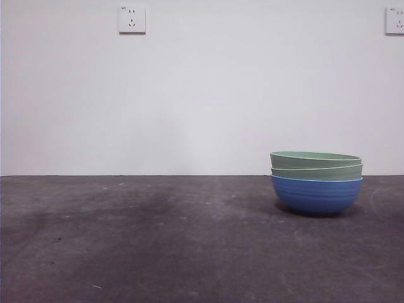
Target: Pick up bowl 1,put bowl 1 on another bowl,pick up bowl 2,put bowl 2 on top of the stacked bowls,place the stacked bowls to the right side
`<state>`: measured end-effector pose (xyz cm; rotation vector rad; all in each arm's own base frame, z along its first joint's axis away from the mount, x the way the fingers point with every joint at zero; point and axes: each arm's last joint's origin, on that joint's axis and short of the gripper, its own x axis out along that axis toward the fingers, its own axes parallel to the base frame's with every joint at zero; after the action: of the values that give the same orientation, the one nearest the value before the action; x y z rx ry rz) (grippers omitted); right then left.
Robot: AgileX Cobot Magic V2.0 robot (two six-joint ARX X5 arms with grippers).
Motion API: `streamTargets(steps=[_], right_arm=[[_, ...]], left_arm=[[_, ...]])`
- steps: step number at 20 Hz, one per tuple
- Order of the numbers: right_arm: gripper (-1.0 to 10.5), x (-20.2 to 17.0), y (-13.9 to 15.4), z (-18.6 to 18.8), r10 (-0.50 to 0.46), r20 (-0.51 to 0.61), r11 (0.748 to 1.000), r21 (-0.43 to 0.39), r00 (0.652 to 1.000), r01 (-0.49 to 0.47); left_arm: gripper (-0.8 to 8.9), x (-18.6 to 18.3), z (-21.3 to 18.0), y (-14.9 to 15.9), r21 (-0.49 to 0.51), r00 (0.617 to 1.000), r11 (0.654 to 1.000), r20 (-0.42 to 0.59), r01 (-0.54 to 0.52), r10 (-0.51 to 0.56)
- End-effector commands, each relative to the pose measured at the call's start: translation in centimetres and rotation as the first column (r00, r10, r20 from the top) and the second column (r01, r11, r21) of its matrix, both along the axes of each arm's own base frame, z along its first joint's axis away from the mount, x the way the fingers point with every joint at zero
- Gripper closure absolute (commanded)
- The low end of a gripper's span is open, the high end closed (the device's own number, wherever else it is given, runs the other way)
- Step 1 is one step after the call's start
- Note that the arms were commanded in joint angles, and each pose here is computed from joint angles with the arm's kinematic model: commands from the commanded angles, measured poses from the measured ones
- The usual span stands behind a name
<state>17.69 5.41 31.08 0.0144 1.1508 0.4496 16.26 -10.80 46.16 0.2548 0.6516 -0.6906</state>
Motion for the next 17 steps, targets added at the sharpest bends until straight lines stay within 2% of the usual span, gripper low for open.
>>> streamTargets(steps=[1, 3, 5, 6, 8, 10, 13, 15, 17], right_arm=[[9.4, 0.0, 0.0, -0.3, 0.005, -0.004, 1.0, -0.006, 1.0, -0.005], [9.4, 0.0, 0.0, -0.3, 0.005, -0.004, 1.0, -0.006, 1.0, -0.005], [9.4, 0.0, 0.0, -0.3, 0.005, -0.004, 1.0, -0.006, 1.0, -0.005], [9.4, 0.0, 0.0, -0.3, 0.005, -0.004, 1.0, -0.006, 1.0, -0.005], [9.4, 0.0, 0.0, -0.3, 0.005, -0.004, 1.0, -0.006, 1.0, -0.005], [9.4, 0.0, 0.0, -0.3, 0.005, -0.004, 1.0, -0.006, 1.0, -0.005], [9.4, 0.0, 0.0, -0.3, 0.005, -0.004, 1.0, -0.006, 1.0, -0.005], [9.4, 0.0, 0.0, -0.3, 0.005, -0.004, 1.0, -0.006, 1.0, -0.005], [9.4, 0.0, 0.0, -0.3, 0.005, -0.004, 1.0, -0.006, 1.0, -0.005]], left_arm=[[8.17, 0.0, 2.0, 2.1, -0.069, 0.967, 0.997, 0.249, -0.03, 0.046], [8.17, -0.4, 2.7, 4.0, -0.179, 0.894, 0.984, 0.436, -0.025, 0.102], [8.17, -1.2, 1.7, 5.8, -0.254, 0.791, 0.967, 0.589, -0.015, 0.167], [8.17, -1.7, 0.4, 6.6, -0.274, 0.738, 0.961, 0.641, -0.039, 0.212], [8.17, -2.9, -3.1, 8.0, -0.298, 0.655, 0.951, 0.702, -0.088, 0.28], [8.17, -3.8, -6.8, 8.9, -0.307, 0.611, 0.939, 0.718, -0.153, 0.334], [8.17, -4.8, -13.1, 10.1, -0.32, 0.554, 0.884, 0.692, -0.34, 0.464], [8.17, -5.2, -16.9, 10.5, -0.317, 0.548, 0.861, 0.671, -0.397, 0.499], [8.17, -5.6, -20.2, 10.7, -0.305, 0.562, 0.851, 0.649, -0.426, 0.514]])
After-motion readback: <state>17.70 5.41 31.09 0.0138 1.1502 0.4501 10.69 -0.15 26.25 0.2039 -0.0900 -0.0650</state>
